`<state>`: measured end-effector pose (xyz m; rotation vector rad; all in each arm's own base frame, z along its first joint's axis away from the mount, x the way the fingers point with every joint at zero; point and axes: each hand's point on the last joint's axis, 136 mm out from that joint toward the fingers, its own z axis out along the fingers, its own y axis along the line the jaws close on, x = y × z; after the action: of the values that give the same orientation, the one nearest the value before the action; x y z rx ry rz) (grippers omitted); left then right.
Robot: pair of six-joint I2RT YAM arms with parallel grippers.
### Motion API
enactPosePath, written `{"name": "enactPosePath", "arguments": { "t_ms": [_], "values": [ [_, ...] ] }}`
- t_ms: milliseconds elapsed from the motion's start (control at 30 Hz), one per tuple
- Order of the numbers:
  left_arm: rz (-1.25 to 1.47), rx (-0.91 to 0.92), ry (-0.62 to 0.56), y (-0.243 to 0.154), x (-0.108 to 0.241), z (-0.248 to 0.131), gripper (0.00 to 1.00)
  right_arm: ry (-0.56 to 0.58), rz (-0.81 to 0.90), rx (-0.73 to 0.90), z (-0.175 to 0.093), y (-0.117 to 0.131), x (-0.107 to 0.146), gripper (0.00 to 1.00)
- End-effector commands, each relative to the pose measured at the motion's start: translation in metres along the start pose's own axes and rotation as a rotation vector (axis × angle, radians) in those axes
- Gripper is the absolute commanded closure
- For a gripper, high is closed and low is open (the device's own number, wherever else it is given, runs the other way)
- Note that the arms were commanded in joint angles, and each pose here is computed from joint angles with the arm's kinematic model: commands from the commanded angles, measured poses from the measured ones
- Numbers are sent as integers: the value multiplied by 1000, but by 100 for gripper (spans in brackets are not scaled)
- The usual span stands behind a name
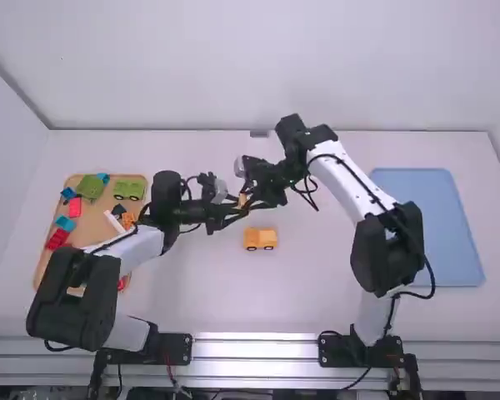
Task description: Assemble lego blocks to make yellow taxi
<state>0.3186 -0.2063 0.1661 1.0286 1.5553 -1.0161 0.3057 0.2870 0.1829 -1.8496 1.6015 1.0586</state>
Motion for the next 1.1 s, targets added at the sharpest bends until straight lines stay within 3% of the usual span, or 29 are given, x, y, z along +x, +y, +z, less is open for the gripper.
{"name": "enactPosePath", "arguments": {
  "t_ms": [0, 33, 167, 400, 767, 1067],
  "values": [
    [38, 6, -26, 3, -13, 2, 75, -70, -33, 14, -12, -8, -18, 42],
    [46, 2, -45, 4, -20, 2, 75, -102, -38, 17, -17, -9, -24, 36],
    [79, -17, -98, 9, -37, -2, 75, -194, -54, 25, -33, -12, -38, 35],
    [151, -78, -191, 16, -69, -6, 73, -359, -108, 26, -58, -13, -58, 44],
    [164, -42, -205, 19, -97, -4, 80, -396, -202, 6, -51, -5, -70, 45],
    [171, -42, -208, 19, -100, -3, 81, -472, -193, 10, -64, -10, -79, 57]
  ]
}}
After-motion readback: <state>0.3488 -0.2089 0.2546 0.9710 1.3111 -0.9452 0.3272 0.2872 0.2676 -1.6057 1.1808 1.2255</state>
